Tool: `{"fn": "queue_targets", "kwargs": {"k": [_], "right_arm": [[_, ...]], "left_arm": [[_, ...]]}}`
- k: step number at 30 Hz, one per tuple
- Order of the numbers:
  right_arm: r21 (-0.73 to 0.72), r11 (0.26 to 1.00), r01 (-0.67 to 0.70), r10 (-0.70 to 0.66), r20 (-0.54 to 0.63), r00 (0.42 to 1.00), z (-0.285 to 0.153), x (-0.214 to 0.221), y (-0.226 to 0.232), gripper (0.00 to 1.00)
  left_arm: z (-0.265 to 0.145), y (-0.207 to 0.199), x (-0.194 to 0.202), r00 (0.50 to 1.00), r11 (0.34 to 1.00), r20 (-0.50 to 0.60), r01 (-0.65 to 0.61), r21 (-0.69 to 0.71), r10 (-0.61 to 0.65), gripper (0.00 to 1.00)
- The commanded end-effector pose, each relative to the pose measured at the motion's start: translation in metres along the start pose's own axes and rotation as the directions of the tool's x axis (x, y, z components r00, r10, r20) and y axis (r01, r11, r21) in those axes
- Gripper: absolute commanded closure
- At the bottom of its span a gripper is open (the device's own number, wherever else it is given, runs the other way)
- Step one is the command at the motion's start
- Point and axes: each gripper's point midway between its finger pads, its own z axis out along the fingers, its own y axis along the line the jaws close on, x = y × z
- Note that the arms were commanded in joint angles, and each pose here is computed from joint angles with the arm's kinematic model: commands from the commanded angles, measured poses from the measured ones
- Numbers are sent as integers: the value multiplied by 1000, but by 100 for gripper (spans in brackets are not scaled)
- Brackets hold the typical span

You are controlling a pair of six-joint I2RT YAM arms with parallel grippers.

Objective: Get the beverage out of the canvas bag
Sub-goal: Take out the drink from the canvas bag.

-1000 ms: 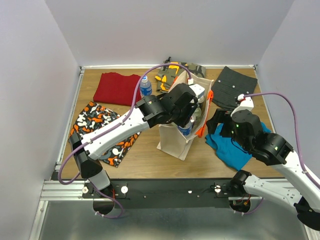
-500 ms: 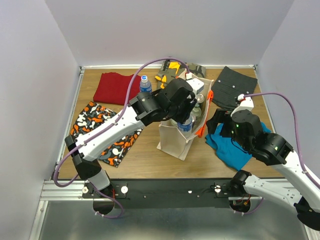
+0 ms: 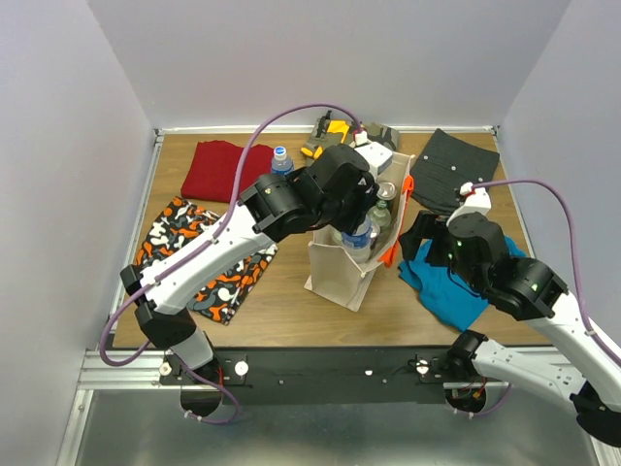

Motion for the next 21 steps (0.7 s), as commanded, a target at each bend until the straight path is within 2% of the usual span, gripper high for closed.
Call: {"fn": "queue_targets", "kwargs": {"k": [1, 7, 13, 21], "right_arm": [[-29, 999, -25, 25, 10, 1000, -4, -1, 4, 0], [-37, 999, -23, 23, 8, 1000, -7, -1, 3, 0], [-44, 999, -24, 24, 5, 1000, -5, -1, 6, 0], [-58, 998, -7, 7, -4, 1000, 1, -1, 14, 0]], "left_arm": [[-52, 10, -46, 982, 1000, 191, 18, -25, -13, 100], [-79, 23, -58, 961, 994, 270, 82, -67, -61, 100], [-106, 42, -67, 939, 985, 340, 109, -133, -58, 100], [-121, 52, -69, 917, 976, 392, 149, -159, -77, 100]]}}
